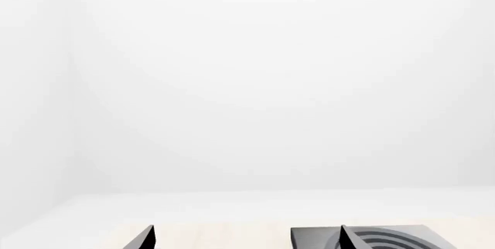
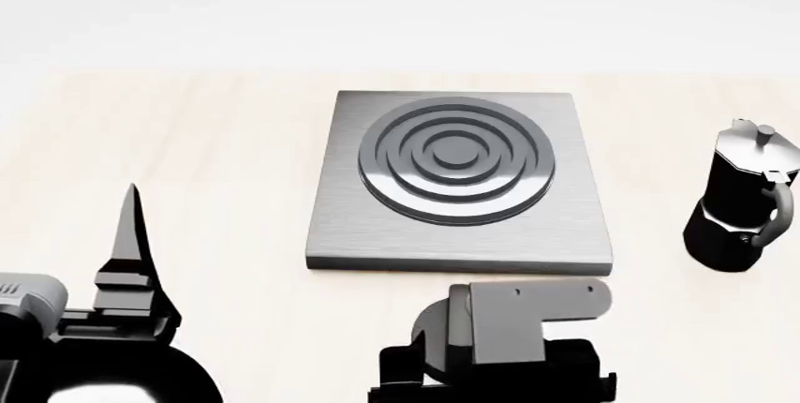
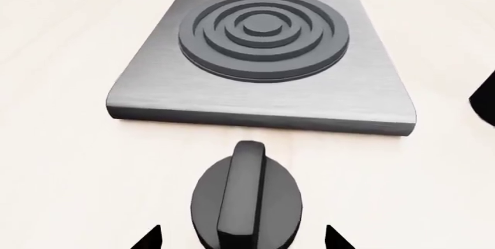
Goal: Turn on the stove.
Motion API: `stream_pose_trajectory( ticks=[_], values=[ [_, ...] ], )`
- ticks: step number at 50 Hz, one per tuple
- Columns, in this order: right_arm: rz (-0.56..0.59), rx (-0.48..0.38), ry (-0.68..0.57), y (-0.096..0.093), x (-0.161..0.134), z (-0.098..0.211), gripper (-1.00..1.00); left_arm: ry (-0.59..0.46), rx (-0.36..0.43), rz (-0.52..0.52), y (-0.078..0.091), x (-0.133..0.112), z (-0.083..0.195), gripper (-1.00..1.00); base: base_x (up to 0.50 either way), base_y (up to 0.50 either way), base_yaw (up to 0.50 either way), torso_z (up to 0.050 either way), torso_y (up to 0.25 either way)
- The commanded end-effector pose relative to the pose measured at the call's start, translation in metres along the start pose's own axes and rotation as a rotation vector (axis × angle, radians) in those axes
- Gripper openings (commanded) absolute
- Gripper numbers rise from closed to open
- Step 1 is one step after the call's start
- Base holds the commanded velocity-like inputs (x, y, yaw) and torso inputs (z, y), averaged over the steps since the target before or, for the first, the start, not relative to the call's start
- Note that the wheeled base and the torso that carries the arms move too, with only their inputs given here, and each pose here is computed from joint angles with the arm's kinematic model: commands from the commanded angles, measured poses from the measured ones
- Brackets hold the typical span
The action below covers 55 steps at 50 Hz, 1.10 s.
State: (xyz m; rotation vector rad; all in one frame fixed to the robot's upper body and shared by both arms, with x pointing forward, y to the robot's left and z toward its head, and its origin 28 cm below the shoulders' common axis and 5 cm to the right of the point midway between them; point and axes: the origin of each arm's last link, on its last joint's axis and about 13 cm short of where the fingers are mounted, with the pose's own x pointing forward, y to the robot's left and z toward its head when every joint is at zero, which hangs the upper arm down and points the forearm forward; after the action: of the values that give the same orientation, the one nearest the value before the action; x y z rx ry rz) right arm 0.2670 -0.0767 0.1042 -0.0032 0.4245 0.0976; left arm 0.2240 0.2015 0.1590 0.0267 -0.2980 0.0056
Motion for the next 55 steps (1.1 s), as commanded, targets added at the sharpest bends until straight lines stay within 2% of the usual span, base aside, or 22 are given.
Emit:
stream_pose_trajectory(
  ticks=[1, 55],
  values=[
    [-0.001, -0.001, 0.027, 0.000, 0.009, -0.003, 1.00, -0.001, 0.000, 0.001, 0.000, 0.000, 0.000, 1.00, 0.00, 0.00, 0.00, 0.000, 0.000],
    [-0.031, -0.027, 0.090, -0.003, 0.038, -0.012, 1.00, 0.002, 0.000, 0.003, 0.000, 0.000, -0.001, 1.00, 0.00, 0.00, 0.00, 0.000, 0.000]
  ],
)
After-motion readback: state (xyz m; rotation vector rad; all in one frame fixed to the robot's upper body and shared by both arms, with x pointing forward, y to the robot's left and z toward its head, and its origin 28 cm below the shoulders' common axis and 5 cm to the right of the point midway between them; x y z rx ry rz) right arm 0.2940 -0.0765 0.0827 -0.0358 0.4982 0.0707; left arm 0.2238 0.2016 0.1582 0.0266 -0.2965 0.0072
